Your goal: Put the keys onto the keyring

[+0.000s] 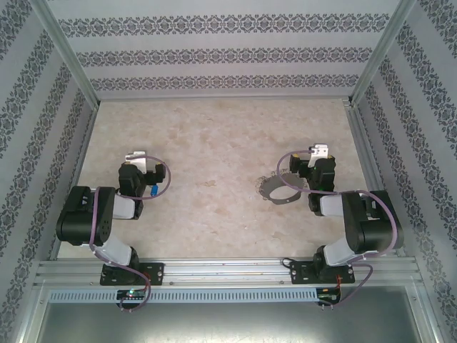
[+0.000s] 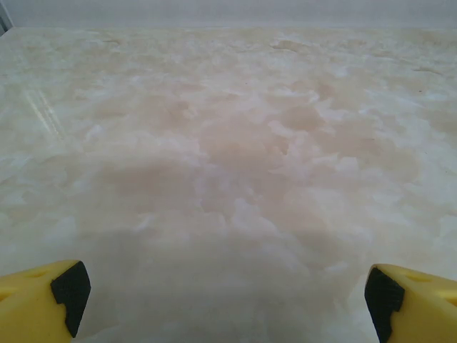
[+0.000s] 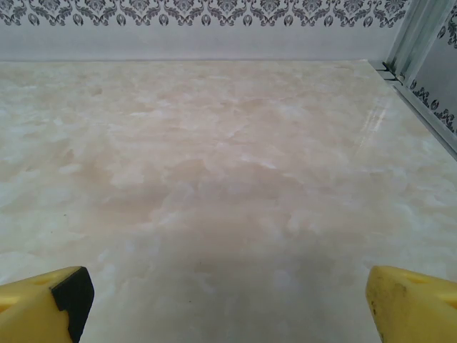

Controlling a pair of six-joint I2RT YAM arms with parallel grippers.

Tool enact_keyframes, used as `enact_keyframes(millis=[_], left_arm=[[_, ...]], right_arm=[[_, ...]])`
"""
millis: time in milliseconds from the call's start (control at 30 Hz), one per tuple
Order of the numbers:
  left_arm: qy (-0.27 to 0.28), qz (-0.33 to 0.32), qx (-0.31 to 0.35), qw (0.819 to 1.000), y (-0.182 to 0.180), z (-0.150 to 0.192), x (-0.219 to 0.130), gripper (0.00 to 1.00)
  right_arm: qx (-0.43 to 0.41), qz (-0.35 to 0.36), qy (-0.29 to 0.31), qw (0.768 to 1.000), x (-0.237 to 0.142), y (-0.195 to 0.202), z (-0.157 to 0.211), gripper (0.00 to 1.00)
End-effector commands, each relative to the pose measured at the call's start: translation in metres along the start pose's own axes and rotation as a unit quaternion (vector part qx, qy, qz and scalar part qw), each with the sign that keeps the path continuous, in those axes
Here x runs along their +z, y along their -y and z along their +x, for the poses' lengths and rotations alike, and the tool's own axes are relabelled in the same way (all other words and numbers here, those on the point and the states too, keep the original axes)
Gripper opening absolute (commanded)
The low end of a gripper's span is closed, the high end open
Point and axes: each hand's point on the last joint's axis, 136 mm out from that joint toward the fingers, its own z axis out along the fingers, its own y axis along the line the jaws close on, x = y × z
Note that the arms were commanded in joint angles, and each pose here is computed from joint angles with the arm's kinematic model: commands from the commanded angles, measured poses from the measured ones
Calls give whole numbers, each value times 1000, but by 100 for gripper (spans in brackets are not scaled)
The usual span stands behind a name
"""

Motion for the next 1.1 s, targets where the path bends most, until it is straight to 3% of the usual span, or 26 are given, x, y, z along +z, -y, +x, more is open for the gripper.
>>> enact_keyframes(millis=[0, 867, 1067], left_arm=[[21, 2, -7, 1000, -2, -15, 1, 100], [25, 8, -6, 1000, 1, -16, 0, 100], [31, -1, -8, 999, -2, -28, -8, 100]], right_arm=[[1, -10, 12, 1000, 2, -4, -9, 98], [6, -12, 16, 1000, 1, -3, -11, 98], [12, 7, 41, 999, -18, 5, -26, 98]])
